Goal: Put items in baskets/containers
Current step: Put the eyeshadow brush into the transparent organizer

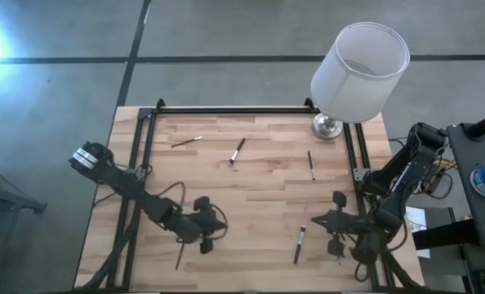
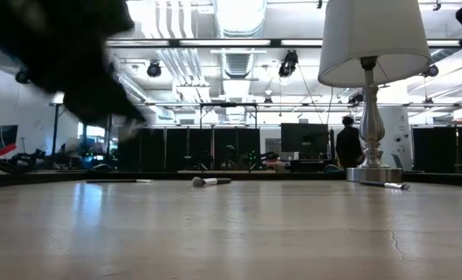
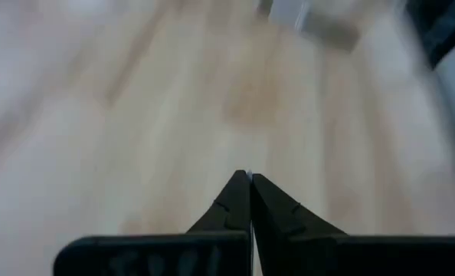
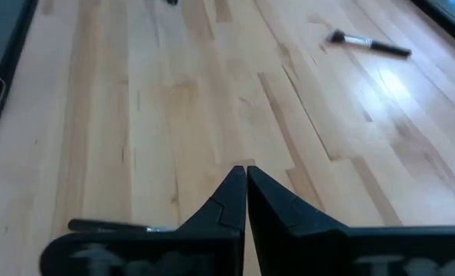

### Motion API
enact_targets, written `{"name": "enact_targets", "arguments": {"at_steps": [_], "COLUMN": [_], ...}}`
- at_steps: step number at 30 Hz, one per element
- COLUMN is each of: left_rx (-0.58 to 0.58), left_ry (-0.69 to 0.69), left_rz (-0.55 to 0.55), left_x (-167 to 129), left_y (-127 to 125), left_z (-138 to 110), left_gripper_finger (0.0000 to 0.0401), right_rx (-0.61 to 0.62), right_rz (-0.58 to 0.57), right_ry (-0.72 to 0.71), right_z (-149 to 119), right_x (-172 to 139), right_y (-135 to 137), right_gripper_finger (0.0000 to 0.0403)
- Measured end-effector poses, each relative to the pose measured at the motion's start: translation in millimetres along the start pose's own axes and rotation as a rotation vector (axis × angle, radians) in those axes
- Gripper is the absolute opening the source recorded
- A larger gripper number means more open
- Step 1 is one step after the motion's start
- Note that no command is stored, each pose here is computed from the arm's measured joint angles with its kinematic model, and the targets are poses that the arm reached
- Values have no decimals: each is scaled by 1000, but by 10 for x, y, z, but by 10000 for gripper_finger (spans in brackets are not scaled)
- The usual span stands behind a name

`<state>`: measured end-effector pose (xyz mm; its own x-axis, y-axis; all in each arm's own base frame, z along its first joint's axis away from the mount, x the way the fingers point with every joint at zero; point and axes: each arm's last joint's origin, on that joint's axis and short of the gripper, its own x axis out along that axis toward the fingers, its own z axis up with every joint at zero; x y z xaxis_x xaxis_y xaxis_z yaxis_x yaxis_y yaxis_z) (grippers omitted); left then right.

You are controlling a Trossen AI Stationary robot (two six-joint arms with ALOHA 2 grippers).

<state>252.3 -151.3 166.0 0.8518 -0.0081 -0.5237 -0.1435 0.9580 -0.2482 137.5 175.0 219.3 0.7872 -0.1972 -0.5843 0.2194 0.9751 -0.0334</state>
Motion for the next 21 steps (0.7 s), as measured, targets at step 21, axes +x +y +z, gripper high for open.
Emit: {"name": "enact_targets", "arguments": {"at_steps": [21], "left_rx": [157], "left_ry": [-700], "left_rz": [-220], "left_x": [-419], "left_y": [29], "left_z": [422], "left_gripper_finger": [0], "right_rx": [116], "right_rz": [221], "right_ry": [-618], "right_z": [307], "right_x": [697], "right_y": [-134], "right_gripper_finger": [51]}}
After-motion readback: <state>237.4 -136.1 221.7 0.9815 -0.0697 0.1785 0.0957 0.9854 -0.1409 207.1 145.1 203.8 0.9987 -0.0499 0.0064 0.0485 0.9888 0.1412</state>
